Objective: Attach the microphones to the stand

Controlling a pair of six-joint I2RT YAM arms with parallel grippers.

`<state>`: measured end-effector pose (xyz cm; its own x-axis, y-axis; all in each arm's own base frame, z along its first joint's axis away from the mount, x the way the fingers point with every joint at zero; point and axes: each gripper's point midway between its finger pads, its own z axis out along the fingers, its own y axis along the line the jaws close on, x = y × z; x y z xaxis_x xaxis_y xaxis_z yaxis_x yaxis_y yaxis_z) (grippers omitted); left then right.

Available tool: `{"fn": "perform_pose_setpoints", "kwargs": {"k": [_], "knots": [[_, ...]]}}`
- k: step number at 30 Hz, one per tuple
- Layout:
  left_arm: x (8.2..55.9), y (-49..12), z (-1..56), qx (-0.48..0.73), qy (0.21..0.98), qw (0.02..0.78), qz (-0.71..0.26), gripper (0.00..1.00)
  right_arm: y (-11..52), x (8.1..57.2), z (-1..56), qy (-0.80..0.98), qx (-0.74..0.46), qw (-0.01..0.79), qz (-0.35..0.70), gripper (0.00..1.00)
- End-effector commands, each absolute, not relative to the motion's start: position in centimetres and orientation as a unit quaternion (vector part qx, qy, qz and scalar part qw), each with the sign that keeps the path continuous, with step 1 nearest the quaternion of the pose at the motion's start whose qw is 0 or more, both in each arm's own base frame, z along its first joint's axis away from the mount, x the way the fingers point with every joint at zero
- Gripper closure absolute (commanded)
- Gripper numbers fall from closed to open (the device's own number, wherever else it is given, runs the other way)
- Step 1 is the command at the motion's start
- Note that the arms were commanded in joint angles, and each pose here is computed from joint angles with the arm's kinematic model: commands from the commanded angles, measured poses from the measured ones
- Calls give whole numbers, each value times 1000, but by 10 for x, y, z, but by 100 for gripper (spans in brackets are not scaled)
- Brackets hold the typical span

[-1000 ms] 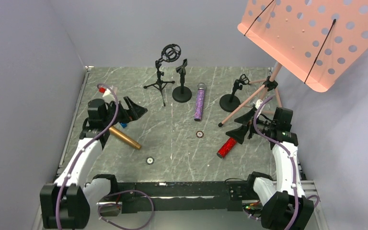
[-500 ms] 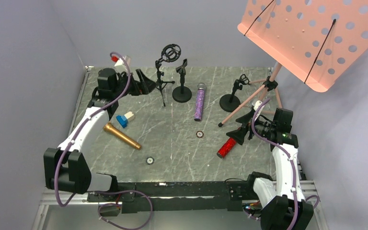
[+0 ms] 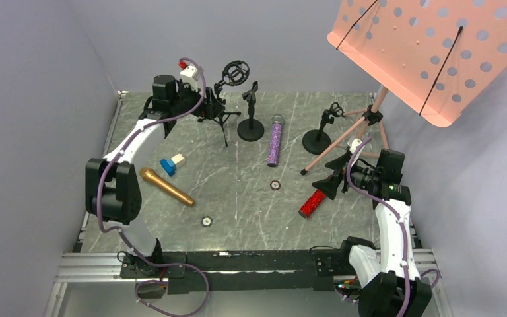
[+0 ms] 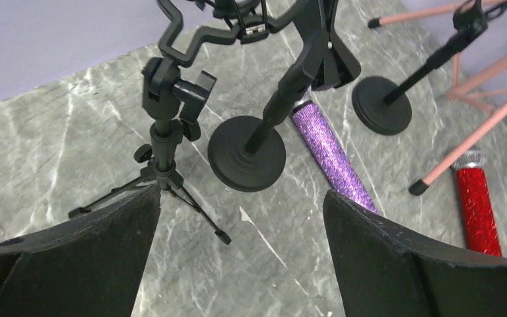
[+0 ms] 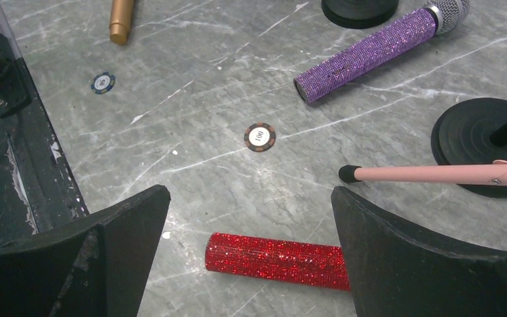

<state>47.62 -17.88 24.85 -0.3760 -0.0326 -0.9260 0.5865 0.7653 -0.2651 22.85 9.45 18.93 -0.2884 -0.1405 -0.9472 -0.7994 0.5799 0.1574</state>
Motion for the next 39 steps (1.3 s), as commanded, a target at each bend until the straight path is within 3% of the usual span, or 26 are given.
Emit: {"fn": "perform_pose_setpoints", "kwargs": {"k": [1,6,15,21,39], "knots": [[481,-185,262,275,704,563,-334,4,95,234,208,711,-346,529,309,0],[482,-175,248,308,639,619,-337,9,97,234,207,711,-350,526,309,0],[520,-175,232,308,608,658,-319,16,98,234,206,712,-353,525,305,0],[539,-179,230,294,598,669,-329,27,97,236,206,714,-351,524,305,0],[561,-199,220,311,593,656,-348,44,99,238,201,720,-352,513,308,0]]}}
